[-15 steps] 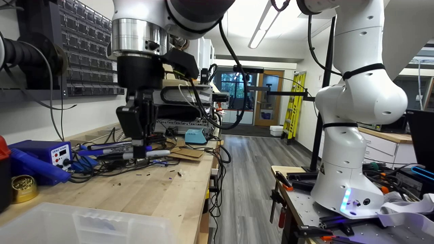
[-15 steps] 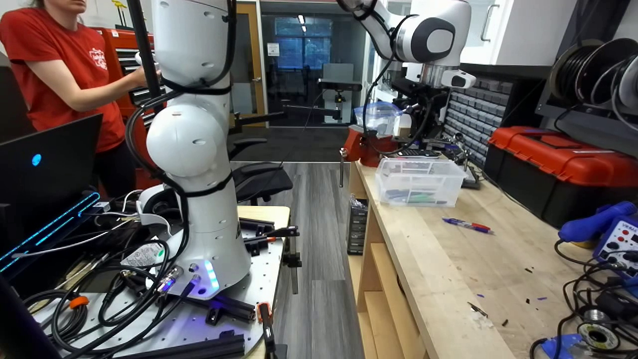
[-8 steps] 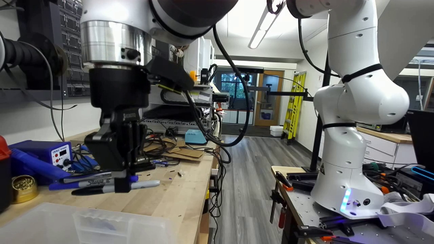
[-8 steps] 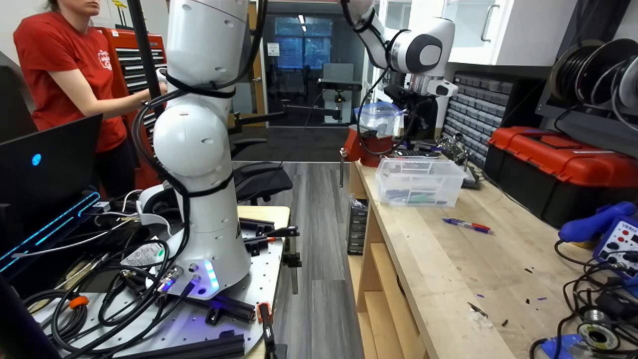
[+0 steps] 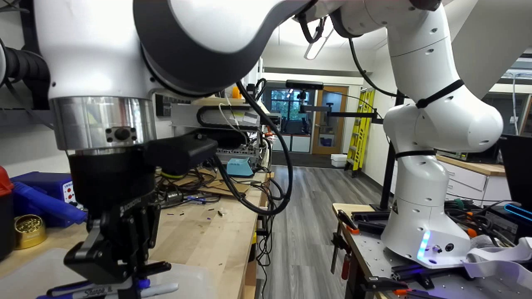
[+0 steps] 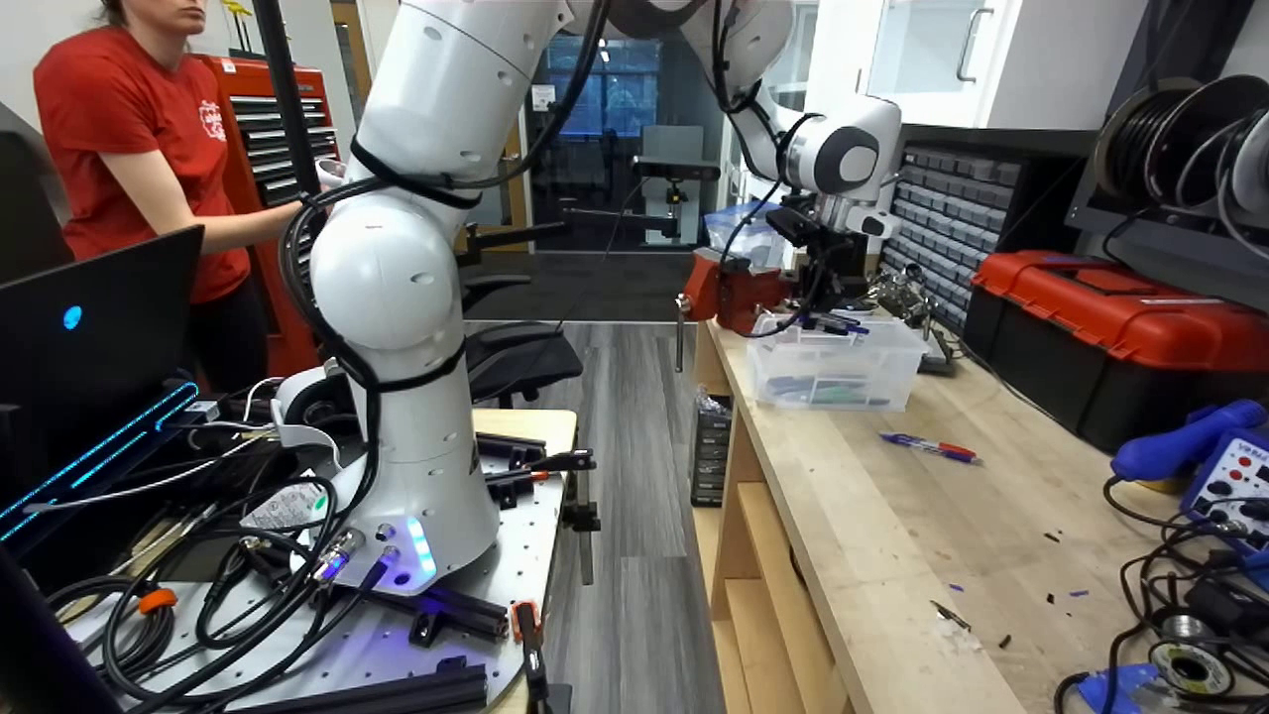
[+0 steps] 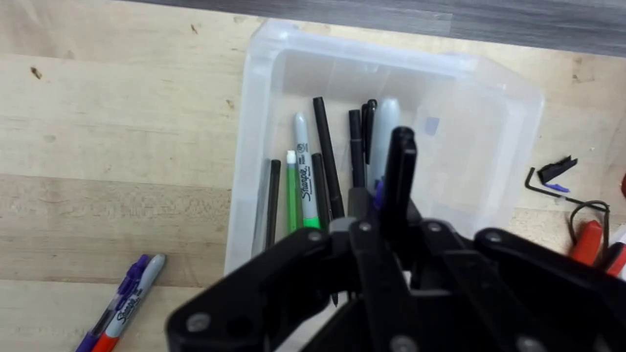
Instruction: Pick the three markers at the right and put them in the clear storage box
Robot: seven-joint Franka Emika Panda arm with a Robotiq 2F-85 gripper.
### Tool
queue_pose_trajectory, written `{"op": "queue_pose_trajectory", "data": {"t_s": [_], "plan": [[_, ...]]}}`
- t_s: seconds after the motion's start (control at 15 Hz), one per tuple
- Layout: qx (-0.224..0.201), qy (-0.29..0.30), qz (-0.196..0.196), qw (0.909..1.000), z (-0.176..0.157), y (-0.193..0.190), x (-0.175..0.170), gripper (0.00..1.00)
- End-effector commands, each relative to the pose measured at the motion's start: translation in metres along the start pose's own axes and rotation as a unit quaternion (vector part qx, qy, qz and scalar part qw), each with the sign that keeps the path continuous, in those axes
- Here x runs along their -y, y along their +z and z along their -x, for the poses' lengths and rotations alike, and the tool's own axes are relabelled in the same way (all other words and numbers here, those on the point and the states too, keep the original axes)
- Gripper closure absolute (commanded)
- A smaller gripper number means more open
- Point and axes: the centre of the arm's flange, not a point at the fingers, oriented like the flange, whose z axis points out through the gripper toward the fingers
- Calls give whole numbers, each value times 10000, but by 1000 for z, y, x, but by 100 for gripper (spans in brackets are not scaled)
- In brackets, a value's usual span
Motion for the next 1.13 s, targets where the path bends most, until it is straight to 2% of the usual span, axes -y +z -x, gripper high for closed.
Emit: {"op": "queue_pose_trajectory", "data": {"t_s": [0.0, 0.27, 0.67, 0.87, 0.93, 1.07], "plan": [[-157, 18, 150, 9998, -11, 10, 6, 61], [-276, -14, 136, 9995, -14, -1, -4, 37], [-665, 146, 146, 9976, -28, -71, -32, 0], [-910, 237, 288, 9952, -33, -95, -52, 0], [-869, 207, 119, 9959, -38, -78, -38, 0], [-902, 230, 125, 9956, -40, -82, -42, 0]]}}
